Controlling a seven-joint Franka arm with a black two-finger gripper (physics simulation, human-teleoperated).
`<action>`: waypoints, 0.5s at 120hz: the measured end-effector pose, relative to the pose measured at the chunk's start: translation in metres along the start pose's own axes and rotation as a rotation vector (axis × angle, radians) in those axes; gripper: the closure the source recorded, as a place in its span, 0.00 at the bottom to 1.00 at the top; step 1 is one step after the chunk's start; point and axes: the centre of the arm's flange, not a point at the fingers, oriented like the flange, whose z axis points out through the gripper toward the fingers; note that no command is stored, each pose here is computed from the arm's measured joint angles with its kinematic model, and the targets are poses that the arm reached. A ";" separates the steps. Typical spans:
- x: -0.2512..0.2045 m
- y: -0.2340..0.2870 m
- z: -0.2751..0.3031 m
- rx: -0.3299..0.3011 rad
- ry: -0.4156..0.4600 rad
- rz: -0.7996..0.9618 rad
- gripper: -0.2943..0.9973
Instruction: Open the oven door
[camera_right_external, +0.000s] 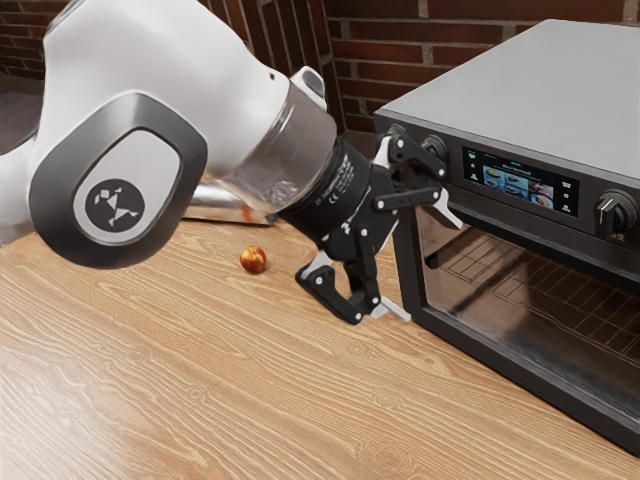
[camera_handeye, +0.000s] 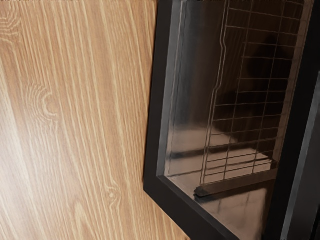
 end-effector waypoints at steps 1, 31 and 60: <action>-0.001 0.000 0.000 0.000 0.003 0.000 0.23; 0.009 0.027 0.026 -0.004 0.050 -0.052 0.23; 0.016 0.043 0.042 0.001 0.058 -0.063 0.23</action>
